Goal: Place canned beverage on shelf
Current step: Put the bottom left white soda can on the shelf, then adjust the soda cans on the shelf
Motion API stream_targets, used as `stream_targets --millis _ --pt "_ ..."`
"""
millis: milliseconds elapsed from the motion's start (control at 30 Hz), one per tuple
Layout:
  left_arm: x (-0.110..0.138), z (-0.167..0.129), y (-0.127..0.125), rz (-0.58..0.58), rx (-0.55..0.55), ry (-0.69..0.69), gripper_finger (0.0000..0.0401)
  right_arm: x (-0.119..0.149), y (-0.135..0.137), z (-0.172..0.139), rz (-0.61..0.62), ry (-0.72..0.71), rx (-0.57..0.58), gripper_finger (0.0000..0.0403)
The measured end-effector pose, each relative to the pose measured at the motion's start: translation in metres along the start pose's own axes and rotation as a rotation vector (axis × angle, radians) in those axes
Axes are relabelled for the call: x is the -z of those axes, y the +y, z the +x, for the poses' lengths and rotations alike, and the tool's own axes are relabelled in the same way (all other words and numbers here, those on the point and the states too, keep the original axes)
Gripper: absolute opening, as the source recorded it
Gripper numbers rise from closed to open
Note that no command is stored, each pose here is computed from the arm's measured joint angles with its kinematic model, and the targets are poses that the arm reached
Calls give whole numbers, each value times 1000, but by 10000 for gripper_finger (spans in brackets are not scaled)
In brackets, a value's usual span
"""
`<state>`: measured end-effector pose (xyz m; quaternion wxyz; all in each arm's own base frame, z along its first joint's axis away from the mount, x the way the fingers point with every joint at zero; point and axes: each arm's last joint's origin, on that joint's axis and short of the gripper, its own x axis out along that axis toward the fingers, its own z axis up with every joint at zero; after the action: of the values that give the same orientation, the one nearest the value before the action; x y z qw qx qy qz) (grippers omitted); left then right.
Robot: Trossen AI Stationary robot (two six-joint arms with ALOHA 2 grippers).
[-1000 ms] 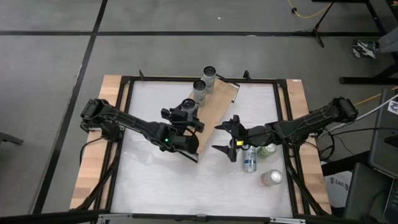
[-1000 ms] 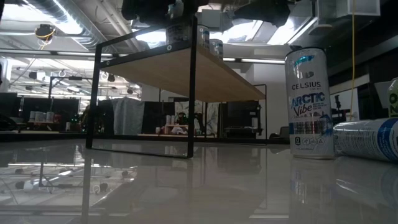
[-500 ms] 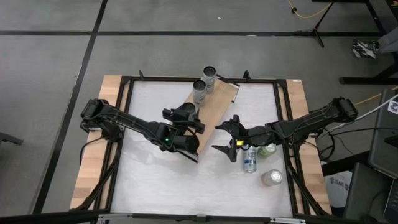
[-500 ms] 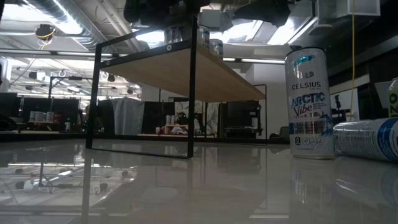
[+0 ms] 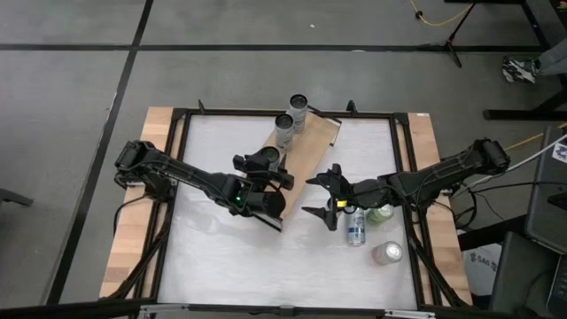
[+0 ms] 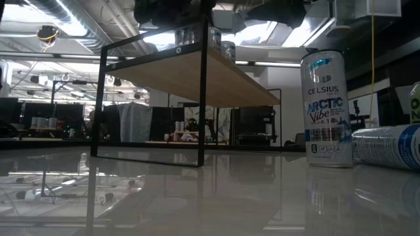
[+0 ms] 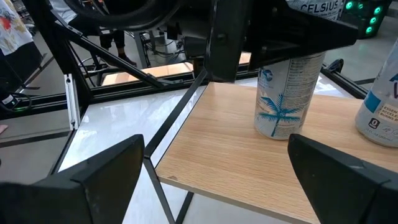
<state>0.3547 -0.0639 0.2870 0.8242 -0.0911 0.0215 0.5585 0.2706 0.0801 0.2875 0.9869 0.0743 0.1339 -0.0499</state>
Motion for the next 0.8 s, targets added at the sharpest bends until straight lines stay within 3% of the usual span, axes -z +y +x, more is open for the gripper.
stream_targets --millis 233,433,800 --pt "-10 -1 -2 -19 -35 -54 299 0 0 0 0 0 0 386" --pt "-20 -2 -5 37 -35 -58 299 0 0 0 0 0 0 386" --pt "-61 -7 -16 134 -26 -68 299 0 0 0 0 -1 0 386"
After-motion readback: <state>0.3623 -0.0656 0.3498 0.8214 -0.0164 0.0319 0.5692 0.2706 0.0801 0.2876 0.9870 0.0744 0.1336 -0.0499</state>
